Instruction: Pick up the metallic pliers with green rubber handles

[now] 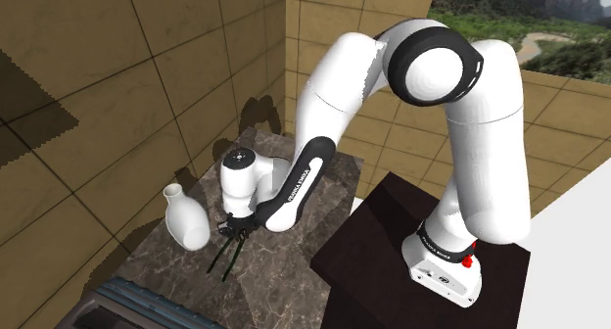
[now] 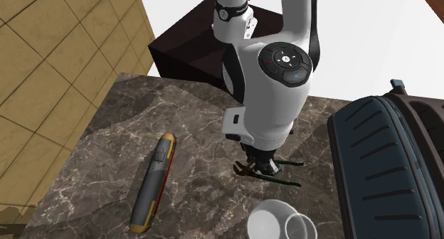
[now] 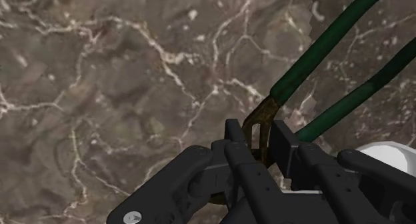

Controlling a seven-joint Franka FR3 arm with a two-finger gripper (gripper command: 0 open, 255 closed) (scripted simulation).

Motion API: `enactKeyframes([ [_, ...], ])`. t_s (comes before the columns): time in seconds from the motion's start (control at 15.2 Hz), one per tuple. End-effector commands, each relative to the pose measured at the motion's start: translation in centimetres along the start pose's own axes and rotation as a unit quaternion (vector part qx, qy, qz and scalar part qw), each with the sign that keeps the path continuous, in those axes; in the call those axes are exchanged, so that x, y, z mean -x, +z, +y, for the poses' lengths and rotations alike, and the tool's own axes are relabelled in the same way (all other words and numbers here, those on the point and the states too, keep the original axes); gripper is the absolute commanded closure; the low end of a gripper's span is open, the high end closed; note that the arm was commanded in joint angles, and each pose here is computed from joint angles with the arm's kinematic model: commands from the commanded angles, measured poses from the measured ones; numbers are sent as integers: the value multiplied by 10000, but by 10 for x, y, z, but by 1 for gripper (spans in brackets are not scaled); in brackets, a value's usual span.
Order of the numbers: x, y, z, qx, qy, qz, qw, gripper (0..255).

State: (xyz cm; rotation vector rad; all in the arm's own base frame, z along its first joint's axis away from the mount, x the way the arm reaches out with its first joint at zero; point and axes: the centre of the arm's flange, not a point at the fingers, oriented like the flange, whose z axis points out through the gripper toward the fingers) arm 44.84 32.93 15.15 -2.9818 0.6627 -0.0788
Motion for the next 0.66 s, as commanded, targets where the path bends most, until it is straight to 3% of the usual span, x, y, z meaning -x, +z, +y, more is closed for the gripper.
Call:
enactKeyframes([
  [0.0, 0, -9, -1, 2, 0, 0, 10000, 255],
  [0.59, -1, -47, -4, 2, 0, 0, 10000, 255],
])
